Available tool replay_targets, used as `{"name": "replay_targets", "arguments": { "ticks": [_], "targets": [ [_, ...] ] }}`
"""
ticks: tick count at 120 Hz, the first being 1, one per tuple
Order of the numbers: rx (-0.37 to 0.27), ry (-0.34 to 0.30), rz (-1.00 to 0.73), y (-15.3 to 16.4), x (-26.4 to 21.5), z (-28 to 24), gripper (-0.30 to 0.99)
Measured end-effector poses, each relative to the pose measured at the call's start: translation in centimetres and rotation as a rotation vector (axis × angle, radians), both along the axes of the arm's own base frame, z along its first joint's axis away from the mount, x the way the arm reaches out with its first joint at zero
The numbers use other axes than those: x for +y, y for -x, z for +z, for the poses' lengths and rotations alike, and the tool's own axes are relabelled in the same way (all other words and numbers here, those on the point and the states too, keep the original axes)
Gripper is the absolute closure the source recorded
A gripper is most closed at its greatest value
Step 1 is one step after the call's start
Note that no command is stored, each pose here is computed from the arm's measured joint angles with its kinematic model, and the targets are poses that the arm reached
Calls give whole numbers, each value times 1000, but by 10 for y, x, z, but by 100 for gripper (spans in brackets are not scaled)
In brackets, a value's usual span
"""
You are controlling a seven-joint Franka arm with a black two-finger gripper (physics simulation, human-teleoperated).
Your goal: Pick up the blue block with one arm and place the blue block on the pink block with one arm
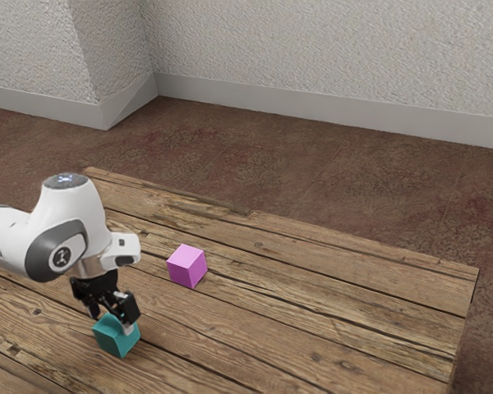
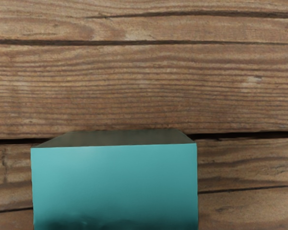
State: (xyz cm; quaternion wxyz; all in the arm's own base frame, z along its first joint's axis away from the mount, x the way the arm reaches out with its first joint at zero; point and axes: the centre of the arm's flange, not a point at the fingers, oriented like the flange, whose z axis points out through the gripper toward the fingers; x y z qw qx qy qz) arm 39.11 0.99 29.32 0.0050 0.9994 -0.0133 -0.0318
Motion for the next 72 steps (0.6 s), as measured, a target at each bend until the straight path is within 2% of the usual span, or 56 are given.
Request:
{"name": "replay_targets", "arguments": {
  "ticks": [72],
  "targets": [
    [9,-2,-12,-2,1,-19,0]
  ]
}}
